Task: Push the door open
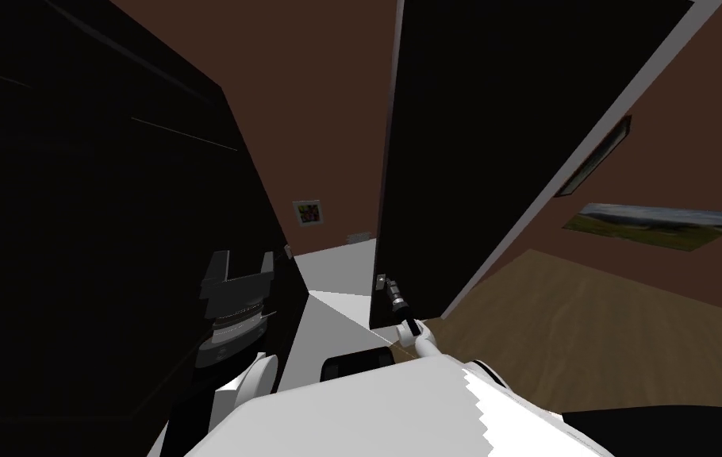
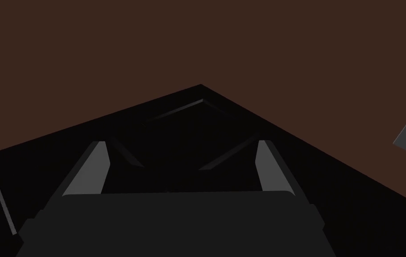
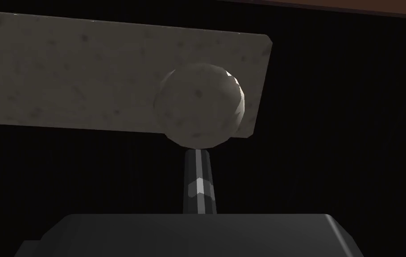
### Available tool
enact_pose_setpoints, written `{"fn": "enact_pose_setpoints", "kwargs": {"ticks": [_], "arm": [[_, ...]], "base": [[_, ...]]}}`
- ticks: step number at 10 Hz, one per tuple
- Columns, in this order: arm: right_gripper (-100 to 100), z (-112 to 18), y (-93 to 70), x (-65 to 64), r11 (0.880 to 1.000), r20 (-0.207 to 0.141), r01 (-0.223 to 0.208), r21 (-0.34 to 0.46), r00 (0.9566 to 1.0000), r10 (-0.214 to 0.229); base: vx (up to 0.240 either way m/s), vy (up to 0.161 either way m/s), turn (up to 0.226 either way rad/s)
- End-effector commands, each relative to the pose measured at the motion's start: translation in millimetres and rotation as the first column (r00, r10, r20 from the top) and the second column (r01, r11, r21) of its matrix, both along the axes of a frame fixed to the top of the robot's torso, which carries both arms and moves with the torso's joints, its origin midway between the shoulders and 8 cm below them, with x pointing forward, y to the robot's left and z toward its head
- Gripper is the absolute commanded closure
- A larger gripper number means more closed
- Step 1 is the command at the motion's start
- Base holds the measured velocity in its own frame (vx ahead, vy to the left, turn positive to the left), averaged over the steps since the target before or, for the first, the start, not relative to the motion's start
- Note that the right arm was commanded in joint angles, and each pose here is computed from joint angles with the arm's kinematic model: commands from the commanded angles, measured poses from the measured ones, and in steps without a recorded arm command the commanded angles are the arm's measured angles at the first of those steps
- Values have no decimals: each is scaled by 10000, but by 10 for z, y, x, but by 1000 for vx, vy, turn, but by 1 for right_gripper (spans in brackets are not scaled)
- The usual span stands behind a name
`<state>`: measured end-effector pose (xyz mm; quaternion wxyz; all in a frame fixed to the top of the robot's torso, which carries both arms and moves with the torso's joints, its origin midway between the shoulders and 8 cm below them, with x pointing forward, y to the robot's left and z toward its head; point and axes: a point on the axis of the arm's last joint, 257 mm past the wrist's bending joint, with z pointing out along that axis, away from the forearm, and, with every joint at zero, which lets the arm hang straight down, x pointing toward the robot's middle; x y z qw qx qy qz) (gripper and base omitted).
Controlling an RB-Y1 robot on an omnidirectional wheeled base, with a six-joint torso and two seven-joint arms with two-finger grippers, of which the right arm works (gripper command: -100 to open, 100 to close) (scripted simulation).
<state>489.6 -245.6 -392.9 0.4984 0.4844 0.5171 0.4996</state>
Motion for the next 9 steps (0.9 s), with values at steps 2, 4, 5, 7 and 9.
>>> {"fn": "enact_pose_setpoints", "kwargs": {"ticks": [2,4,5,7,9], "arm": [[-100,5,11,2,10000,9,12,52,10000,-12],[-100,10,45,5,9999,20,25,164,10000,-25],[-100,12,63,6,9998,24,29,216,10000,-29],[-100,14,100,7,9995,29,32,312,10000,-33],[-100,16,54,-9,9997,46,74,249,10000,-75]], "base": [[-140,43,-40],[-240,63,-50],[-219,95,-64],[-217,89,-38],[10,30,6]]}}
